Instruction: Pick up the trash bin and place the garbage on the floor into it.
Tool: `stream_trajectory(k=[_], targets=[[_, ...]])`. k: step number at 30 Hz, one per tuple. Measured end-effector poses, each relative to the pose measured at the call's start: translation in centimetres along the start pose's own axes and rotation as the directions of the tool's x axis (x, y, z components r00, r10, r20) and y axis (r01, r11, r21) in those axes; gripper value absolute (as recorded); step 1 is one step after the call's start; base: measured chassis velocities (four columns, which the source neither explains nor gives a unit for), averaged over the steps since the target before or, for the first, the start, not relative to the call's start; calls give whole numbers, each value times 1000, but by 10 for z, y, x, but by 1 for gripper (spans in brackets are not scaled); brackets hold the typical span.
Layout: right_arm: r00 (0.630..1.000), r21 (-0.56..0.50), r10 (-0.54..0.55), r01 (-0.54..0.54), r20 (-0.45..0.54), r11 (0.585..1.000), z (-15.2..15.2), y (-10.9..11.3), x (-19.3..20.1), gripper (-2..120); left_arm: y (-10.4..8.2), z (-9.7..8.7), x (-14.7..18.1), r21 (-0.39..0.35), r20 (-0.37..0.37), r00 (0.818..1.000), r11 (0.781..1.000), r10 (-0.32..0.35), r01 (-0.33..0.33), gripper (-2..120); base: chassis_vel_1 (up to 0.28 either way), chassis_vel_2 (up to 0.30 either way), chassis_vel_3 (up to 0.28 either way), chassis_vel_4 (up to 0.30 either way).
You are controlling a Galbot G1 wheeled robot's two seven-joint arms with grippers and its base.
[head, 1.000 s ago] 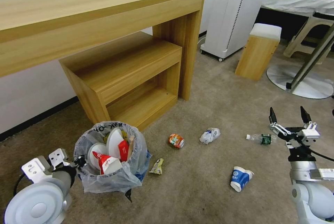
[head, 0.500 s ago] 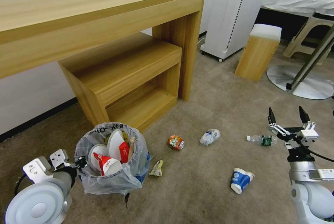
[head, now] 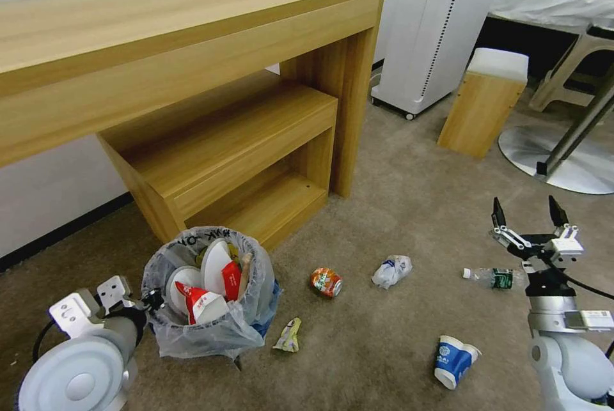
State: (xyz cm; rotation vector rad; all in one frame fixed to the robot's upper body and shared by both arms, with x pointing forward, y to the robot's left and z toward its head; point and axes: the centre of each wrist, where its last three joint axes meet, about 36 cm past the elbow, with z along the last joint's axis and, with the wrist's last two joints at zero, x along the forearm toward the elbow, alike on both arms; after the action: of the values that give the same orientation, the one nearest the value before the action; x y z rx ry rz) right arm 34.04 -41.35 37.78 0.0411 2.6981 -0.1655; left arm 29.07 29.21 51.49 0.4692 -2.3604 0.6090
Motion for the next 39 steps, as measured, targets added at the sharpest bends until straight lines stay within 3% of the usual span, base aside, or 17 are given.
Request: stream_trajectory(k=[8, 12, 15, 16, 19, 20, 22, 23, 26, 28, 30, 31, 32, 35, 36, 37, 39], targets=[[998, 10, -6, 7, -64, 1000, 3, 7, 4, 100, 4, -2, 0, -8, 13, 1000, 1000, -11, 11, 1, 0, 0, 0, 0], [984, -2, -22, 22, -175, 1000, 4, 16, 9, 100, 7, -4, 4, -20, 26, 999, 1000, -21, 22, 1, 0, 0, 0, 0], [938, 21, -35, 45, -344, 999, 3, 24, 11, 100, 9, -9, 11, -33, 48, 999, 999, -27, 29, 1, 0, 0, 0, 0], [938, 21, -35, 45, -344, 999, 3, 24, 11, 100, 9, -9, 11, -33, 48, 999, 999, -27, 29, 1, 0, 0, 0, 0], [827, 20, -28, 47, -561, 999, 0, 33, 6, 100, 11, -13, 16, -39, 66, 997, 998, -39, 41, 1, 0, 0, 0, 0], [827, 20, -28, 47, -561, 999, 0, 33, 6, 100, 11, -13, 16, -39, 66, 997, 998, -39, 41, 1, 0, 0, 0, 0], [751, -28, -43, 33, -659, 999, 1, 43, 3, 100, 12, -13, 16, -39, 69, 997, 998, -45, 47, 1, 0, 0, 0, 0], [751, -28, -43, 33, -659, 999, 1, 43, 3, 100, 12, -13, 16, -39, 69, 997, 998, -45, 47, 1, 0, 0, 0, 0], [659, -150, -89, -37, -747, 988, 7, 63, -3, 100, 11, -11, 17, -31, 69, 997, 998, -45, 48, 1, 0, 0, 0, 0], [633, -167, -91, -62, -769, 984, 8, 69, -5, 100, 11, -10, 17, -30, 68, 997, 998, -46, 48, 1, 0, 0, 0, 0], [528, -181, -85, -133, -845, 974, 8, 82, -9, 100, 11, -9, 18, -28, 68, 997, 998, -48, 50, 1, 0, 0, 0, 0], [528, -181, -85, -133, -845, 974, 8, 82, -9, 100, 11, -9, 18, -28, 68, 997, 998, -48, 50, 1, 0, 0, 0, 0], [479, -179, -82, -160, -874, 971, 7, 87, -10, 100, 11, -9, 18, -28, 69, 996, 998, -48, 50, 1, 0, 0, 0, 0], [269, -142, -69, -260, -961, 955, -6, 104, -18, 100, 11, -9, 18, -26, 73, 996, 998, -50, 52, 1, 0, 0, 0, 0], [269, -142, -69, -260, -961, 955, -6, 104, -18, 100, 11, -9, 18, -26, 73, 996, 998, -50, 52, 1, 0, 0, 0, 0], [217, -132, -72, -274, -974, 953, -13, 108, -21, 100, 11, -9, 17, -26, 73, 996, 998, -51, 53, 1, 0, 0, 0, 0], [182, -111, -64, -260, -981, 959, -23, 112, -20, 100, 10, -8, 17, -23, 74, 996, 998, -51, 53, 1, 0, 0, 0, 0]])
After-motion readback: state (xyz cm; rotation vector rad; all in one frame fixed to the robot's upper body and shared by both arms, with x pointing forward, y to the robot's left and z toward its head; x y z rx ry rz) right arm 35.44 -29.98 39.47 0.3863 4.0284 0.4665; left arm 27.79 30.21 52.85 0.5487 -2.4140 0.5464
